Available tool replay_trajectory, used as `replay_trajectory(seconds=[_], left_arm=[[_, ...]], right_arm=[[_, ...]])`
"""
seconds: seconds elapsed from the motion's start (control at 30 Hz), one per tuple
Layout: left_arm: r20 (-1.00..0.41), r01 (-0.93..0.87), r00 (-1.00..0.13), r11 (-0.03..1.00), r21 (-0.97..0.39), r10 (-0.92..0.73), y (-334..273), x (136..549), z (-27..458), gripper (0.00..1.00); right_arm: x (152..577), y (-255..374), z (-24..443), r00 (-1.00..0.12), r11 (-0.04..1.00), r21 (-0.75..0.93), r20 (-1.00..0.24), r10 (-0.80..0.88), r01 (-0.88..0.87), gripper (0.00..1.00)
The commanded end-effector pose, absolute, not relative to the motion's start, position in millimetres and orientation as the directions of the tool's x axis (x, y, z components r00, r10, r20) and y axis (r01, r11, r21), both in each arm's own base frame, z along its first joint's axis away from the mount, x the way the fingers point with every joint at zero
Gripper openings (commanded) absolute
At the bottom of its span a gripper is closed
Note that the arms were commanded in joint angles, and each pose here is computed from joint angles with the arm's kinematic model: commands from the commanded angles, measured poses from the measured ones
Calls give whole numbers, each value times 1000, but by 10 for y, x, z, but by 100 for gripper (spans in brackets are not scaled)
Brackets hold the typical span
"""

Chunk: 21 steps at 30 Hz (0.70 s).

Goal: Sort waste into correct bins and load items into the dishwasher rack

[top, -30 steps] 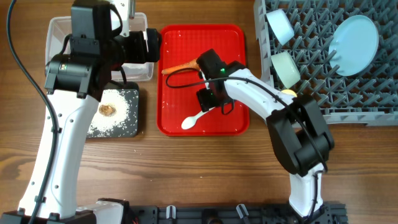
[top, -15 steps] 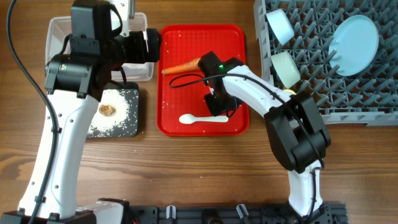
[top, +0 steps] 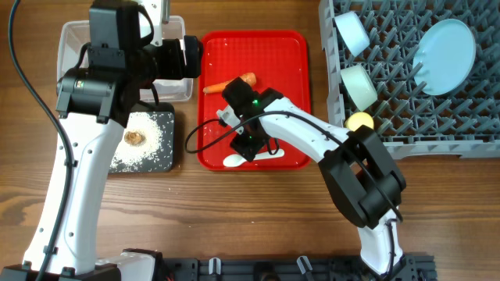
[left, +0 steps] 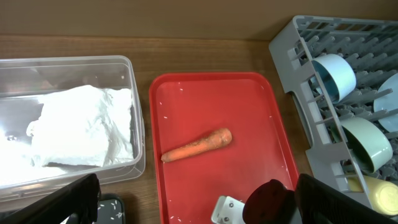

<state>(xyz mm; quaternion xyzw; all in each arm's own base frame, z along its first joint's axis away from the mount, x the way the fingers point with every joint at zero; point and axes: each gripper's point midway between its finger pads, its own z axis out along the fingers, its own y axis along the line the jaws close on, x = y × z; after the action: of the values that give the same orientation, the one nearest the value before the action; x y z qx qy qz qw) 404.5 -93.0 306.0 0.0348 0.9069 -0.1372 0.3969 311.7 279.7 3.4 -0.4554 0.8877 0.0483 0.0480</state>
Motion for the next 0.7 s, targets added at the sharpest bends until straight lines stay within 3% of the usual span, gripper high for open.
replay_trajectory(seconds=[0.0, 0.23, 0.4, 0.67], left_arm=[[-729, 163, -682, 961, -224, -55, -910, 4058, 3062, 100], [-729, 163, -682, 961, -224, -55, -910, 4058, 3062, 100], [-729, 163, -682, 961, -224, -55, -910, 4058, 3062, 100], [-729, 163, -682, 961, -225, -55, -910, 4058, 3062, 100]], right_arm=[[3123, 2863, 168, -537, 538, 46, -172, -826, -842, 73], [3129, 2895, 792, -568, 580, 42, -271, -777, -814, 75], [2847, 2811, 504, -491, 481, 98, -204, -847, -871, 73], [2759, 2709, 132, -369, 363, 69, -194, -909, -929, 74]])
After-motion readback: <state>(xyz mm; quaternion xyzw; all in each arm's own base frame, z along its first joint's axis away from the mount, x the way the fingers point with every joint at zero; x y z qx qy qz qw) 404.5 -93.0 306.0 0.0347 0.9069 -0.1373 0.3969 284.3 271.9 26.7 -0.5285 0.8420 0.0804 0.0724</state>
